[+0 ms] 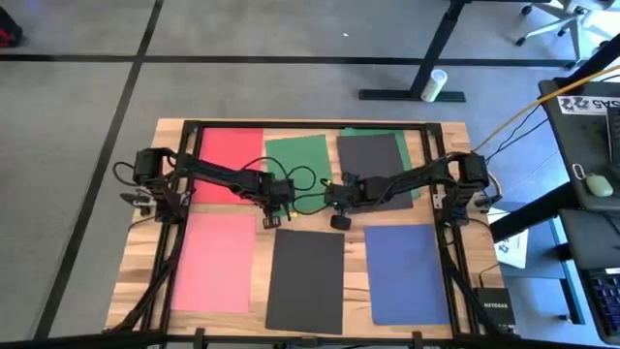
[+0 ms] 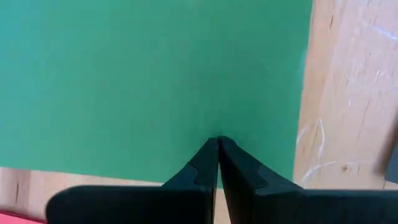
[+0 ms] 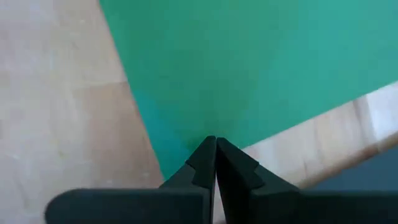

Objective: Organize paper
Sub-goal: Put the green paper on the top center of the table

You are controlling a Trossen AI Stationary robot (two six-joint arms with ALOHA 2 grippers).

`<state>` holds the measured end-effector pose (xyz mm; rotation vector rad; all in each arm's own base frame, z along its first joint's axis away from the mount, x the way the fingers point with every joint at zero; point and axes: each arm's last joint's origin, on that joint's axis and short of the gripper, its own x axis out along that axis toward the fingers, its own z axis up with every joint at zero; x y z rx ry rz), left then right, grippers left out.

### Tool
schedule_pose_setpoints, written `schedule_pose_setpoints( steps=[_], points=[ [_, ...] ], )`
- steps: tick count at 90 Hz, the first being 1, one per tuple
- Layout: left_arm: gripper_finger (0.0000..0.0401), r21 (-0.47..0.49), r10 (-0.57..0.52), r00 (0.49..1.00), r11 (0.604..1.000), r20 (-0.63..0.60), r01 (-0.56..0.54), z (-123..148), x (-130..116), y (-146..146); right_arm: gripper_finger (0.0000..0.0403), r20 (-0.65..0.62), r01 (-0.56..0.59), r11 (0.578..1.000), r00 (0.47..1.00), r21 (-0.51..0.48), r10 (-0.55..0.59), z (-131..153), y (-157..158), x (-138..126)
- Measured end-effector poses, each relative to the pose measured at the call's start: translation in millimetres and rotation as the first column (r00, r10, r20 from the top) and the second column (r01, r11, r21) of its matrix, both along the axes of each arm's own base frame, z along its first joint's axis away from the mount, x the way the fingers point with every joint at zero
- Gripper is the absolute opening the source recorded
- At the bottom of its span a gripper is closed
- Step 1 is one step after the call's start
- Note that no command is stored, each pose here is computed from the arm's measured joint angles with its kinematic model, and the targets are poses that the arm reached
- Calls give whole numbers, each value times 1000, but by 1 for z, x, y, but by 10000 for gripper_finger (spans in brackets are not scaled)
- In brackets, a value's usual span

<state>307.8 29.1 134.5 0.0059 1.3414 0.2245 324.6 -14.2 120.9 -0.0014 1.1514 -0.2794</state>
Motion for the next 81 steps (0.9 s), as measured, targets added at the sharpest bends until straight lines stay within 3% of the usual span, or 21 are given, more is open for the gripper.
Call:
schedule_pose_setpoints(
  steps=[28,81],
  points=[
    [0,35,-2,1000,999,-13,3,4,1,7,0,5,-37,998,999,47,36,0,11,0],
    [0,39,43,999,998,-28,-42,4,-2,19,0,43,-47,999,998,19,46,22,13,-6]
  ],
)
